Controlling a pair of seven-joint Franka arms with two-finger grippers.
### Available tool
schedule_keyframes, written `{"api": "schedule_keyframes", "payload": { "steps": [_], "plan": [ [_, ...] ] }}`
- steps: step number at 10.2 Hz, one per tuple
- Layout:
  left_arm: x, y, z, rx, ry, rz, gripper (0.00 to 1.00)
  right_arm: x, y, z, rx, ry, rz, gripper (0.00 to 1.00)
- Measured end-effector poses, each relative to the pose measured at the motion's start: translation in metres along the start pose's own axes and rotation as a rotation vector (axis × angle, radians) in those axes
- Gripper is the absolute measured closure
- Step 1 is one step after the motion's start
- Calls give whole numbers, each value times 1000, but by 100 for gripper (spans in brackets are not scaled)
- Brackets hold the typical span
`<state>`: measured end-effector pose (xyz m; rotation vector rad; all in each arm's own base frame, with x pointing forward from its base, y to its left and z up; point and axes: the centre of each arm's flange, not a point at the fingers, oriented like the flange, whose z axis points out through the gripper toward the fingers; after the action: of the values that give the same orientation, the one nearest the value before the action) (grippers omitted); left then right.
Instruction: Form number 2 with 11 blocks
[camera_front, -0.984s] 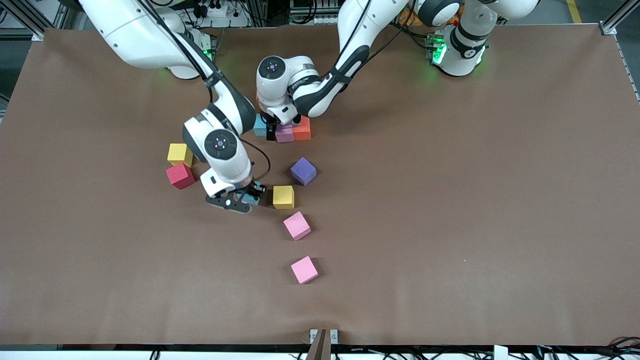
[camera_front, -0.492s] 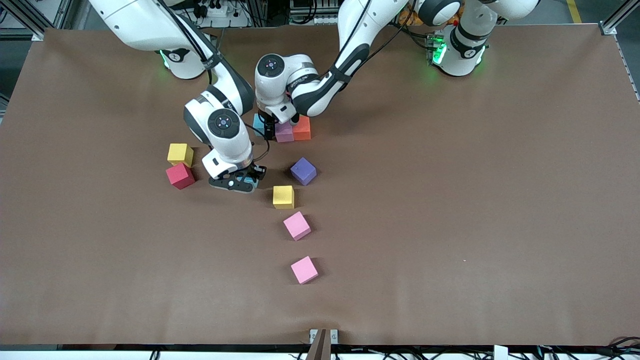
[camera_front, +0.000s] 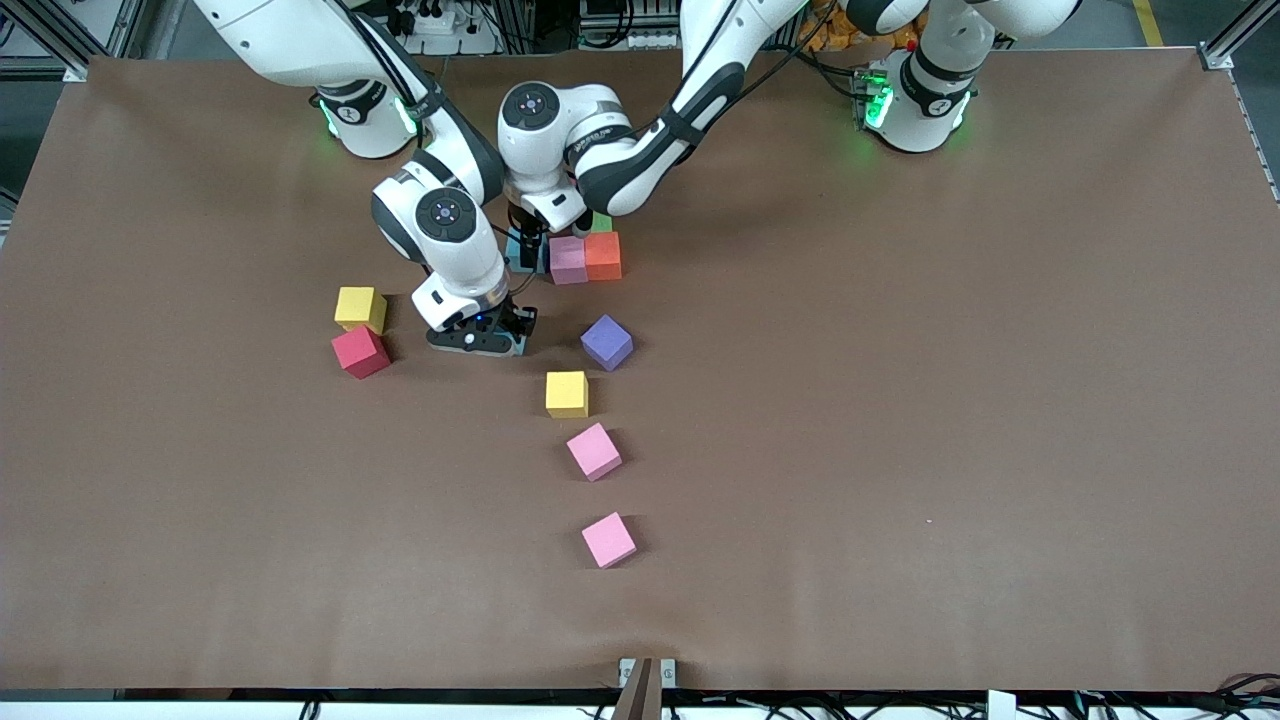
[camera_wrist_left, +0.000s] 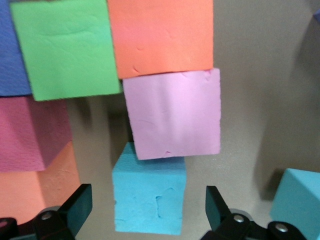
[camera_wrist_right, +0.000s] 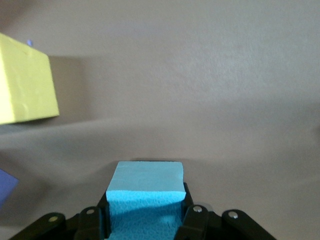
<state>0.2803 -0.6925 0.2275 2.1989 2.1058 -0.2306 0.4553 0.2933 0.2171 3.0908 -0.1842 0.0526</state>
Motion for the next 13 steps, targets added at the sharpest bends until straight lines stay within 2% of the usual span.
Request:
{"api": "schedule_keyframes", "payload": {
  "steps": [5,8,13],
  "plan": [
    [15,-5,-26,54,116,96,0,-13,-3,-3,0,-9,-15,47],
    [38,30,-68,59,112,159,0,-58,-21,10,-7,-46,-51,47],
    [78,30,-95,87,134,239,0,-70,-24,10,4,-41,-61,47]
  ]
}}
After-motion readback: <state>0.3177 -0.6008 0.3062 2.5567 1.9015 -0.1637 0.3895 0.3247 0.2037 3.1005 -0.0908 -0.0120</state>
